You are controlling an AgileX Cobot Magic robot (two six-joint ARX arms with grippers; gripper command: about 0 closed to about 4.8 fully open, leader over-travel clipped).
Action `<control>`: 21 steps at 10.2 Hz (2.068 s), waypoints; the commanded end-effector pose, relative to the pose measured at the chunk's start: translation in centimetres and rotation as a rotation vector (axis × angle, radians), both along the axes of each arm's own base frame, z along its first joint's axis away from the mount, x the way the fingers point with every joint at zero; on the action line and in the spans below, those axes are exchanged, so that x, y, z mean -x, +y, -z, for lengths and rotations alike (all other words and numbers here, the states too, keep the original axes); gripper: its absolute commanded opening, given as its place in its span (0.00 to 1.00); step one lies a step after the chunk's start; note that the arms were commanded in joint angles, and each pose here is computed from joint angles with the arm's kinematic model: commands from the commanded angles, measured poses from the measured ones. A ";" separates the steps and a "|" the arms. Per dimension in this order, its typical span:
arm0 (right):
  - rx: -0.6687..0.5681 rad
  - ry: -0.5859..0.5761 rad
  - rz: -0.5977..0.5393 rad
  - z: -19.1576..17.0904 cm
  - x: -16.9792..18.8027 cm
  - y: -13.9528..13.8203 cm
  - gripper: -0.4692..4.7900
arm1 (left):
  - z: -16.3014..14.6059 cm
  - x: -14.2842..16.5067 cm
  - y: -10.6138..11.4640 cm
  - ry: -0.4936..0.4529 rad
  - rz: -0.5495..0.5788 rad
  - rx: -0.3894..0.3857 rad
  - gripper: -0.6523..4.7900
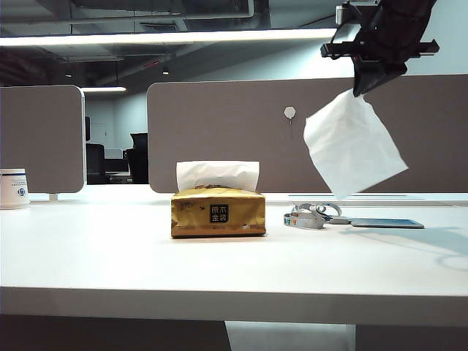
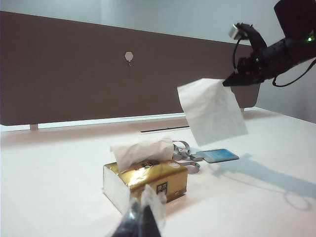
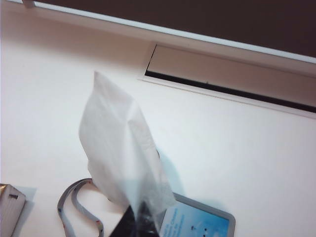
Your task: Pull out a tissue from the tissue box and use it to cover the ID card on the tabletop.
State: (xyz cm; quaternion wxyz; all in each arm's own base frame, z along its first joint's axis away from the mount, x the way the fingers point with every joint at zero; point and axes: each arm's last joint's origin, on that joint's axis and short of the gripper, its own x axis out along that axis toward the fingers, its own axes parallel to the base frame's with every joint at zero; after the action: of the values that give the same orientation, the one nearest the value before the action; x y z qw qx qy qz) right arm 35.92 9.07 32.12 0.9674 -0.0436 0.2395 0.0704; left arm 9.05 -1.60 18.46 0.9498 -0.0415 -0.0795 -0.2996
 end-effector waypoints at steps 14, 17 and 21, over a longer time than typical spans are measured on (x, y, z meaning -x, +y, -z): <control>-0.029 0.170 0.156 5.7 -2.0 -3.9 0.09 | -0.8 0.4 -0.3 -0.087 0.108 -0.026 0.11; -0.038 0.162 0.223 6.5 -2.2 -6.6 0.09 | -0.8 0.4 -0.3 -0.087 0.108 -0.026 0.11; -0.083 0.127 0.169 7.5 -3.4 -6.5 0.09 | -0.8 0.4 -0.3 -0.087 0.108 -0.026 0.11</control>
State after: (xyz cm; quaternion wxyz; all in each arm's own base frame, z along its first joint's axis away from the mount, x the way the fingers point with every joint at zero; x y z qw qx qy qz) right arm 39.14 2.47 24.85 0.9542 0.0186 0.2986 -0.0018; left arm 8.70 -1.85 19.09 0.9300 -0.0211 -0.1100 -0.3502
